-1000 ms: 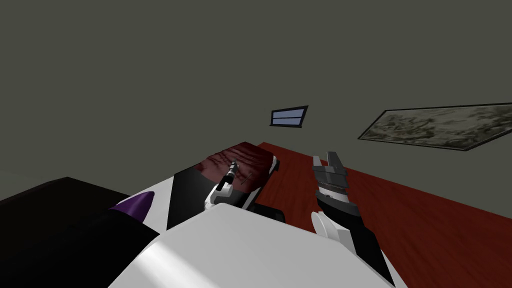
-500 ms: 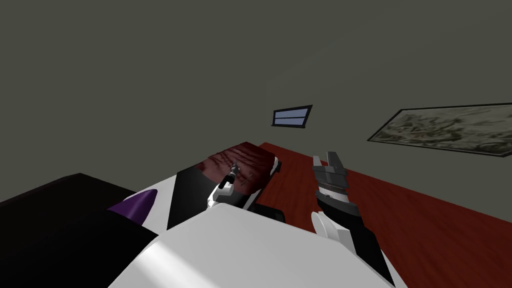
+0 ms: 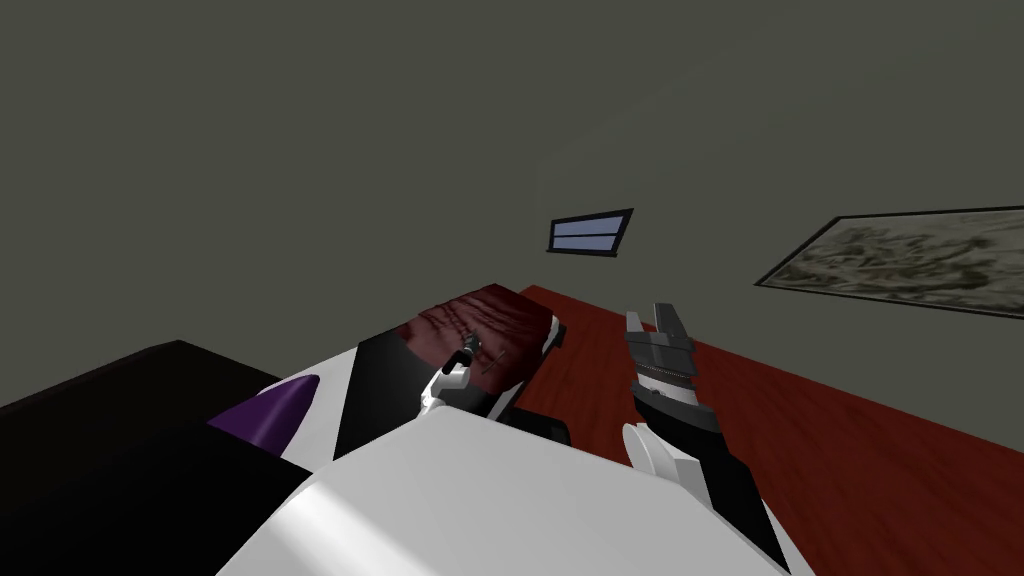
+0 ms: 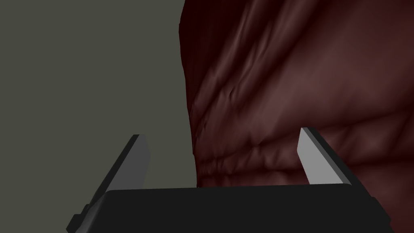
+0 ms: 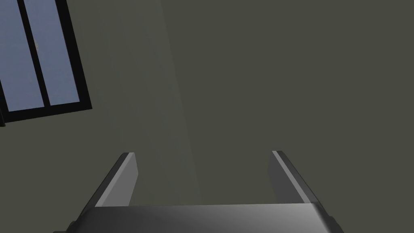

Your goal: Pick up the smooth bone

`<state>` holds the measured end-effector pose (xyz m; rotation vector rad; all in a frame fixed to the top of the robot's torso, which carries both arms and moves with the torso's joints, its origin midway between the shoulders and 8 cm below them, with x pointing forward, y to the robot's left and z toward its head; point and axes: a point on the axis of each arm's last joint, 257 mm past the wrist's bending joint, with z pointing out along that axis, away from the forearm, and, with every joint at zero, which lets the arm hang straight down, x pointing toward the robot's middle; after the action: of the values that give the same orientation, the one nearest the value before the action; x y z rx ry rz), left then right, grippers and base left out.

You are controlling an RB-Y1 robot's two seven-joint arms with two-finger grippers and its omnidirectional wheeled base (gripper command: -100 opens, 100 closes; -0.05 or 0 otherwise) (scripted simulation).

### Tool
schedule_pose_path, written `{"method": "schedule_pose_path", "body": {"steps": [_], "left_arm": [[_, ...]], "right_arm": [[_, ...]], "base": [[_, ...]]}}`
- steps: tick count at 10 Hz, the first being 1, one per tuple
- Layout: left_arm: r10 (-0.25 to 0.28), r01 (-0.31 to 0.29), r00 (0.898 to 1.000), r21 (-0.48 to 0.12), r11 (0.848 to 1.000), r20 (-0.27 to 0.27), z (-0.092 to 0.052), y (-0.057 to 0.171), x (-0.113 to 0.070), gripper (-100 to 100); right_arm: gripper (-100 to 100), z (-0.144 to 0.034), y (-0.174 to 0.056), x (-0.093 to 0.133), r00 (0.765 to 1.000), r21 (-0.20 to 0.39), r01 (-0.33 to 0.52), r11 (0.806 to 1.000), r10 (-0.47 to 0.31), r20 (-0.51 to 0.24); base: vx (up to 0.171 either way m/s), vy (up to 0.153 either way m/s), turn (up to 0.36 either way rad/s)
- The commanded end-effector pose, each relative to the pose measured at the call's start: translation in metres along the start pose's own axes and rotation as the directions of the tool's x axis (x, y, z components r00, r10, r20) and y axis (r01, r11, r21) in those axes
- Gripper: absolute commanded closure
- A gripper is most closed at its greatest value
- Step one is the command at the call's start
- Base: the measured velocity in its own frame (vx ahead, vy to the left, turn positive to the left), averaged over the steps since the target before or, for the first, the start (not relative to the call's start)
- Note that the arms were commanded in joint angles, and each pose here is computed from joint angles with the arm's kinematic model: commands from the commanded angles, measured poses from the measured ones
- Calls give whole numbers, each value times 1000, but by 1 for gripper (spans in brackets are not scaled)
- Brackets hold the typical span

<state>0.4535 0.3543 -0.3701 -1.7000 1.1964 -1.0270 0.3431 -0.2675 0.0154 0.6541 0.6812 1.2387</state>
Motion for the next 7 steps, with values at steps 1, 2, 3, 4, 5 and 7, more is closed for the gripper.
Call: {"method": "schedule_pose_path", "body": {"steps": [1, 2, 3, 4, 5, 7], "left_arm": [[-41, 41, 999, -59, 997, 10, 8, 18, -2, -100], [-41, 42, 999, -84, 996, 21, 7, 30, -7, -100], [-75, 79, 997, -136, 988, 33, 11, 48, -8, -100], [-75, 80, 996, -147, 986, 38, 10, 54, -10, -100], [-109, 116, 993, -192, 974, 50, 14, 68, -9, -100], [-141, 153, 988, -247, 957, 69, 15, 89, -10, -100]], "right_arm": [[0, 0, 0, 0, 1000, 0, 0, 1000, 0, 0], [0, 0, 0, 0, 1000, 0, 0, 1000, 0, 0], [0, 0, 0, 0, 1000, 0, 0, 1000, 0, 0], [0, 0, 0, 0, 1000, 0, 0, 1000, 0, 0], [0, 0, 0, 0, 1000, 0, 0, 1000, 0, 0], [0, 0, 0, 0, 1000, 0, 0, 1000, 0, 0]], "base": [[59, -9, 85], [52, -10, 39], [68, -10, 83], [57, -9, 46], [50, -3, 65], [46, -9, 66]]}}
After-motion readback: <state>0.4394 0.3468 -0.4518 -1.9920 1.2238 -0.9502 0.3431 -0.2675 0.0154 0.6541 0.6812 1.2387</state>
